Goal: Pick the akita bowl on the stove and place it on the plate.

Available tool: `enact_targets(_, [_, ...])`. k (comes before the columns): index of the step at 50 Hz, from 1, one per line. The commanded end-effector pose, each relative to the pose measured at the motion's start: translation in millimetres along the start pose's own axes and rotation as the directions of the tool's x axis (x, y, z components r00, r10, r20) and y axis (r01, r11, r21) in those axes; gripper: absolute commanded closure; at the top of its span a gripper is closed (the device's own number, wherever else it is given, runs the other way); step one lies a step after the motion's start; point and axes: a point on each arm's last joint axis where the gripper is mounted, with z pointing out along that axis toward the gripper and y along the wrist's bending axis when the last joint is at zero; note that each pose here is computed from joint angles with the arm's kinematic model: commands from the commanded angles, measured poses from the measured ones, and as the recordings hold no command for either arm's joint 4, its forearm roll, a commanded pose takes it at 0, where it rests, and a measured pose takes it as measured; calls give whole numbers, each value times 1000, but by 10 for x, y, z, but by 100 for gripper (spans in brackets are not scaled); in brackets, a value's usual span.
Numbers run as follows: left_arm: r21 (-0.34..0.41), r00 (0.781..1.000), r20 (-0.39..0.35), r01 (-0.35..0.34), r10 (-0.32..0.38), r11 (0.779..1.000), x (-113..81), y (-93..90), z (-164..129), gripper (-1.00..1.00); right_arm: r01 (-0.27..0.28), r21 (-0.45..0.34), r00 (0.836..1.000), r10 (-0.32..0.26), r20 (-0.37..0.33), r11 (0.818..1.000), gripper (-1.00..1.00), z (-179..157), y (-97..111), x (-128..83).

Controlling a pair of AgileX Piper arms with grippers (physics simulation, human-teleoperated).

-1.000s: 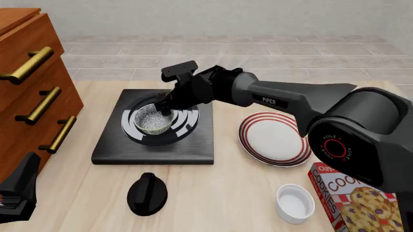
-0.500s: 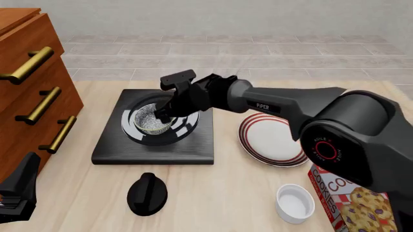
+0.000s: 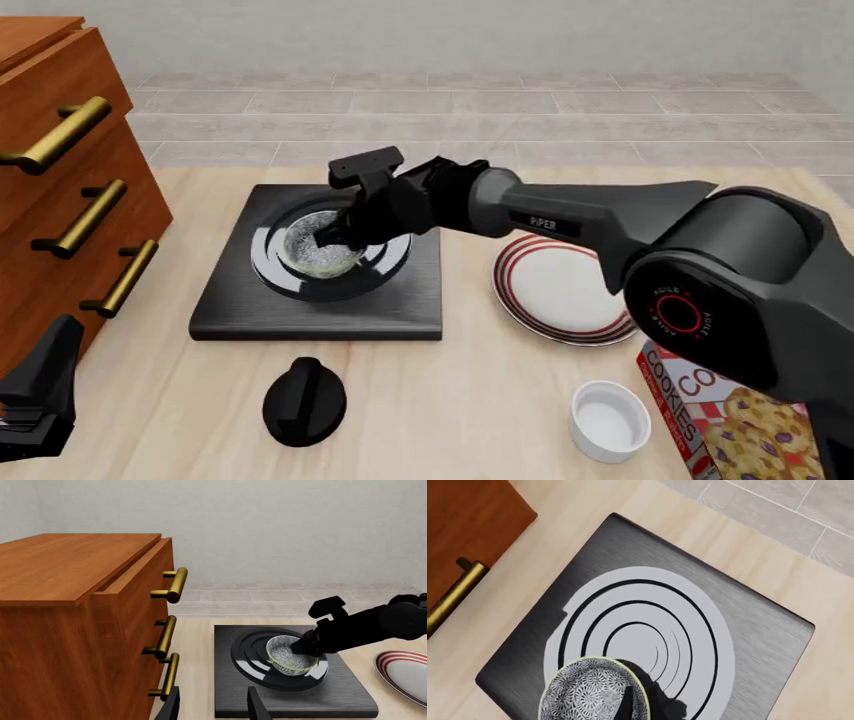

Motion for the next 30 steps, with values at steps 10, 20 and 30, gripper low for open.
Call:
enact_targets(10, [0,1000,0,0,0,1000,0,0,0,-100,-2,4,1000,2,4,1000,100,-152,-9,11])
enact_targets(20, [0,1000,0,0,0,1000,0,0,0,-100,2,20,1000,-2,30,1000,100,-341,-124,-65])
enact_targets(30, [0,1000,0,0,0,1000,0,0,0,-100,-1,44,998,-2,65,999,100,-550,-293,-161])
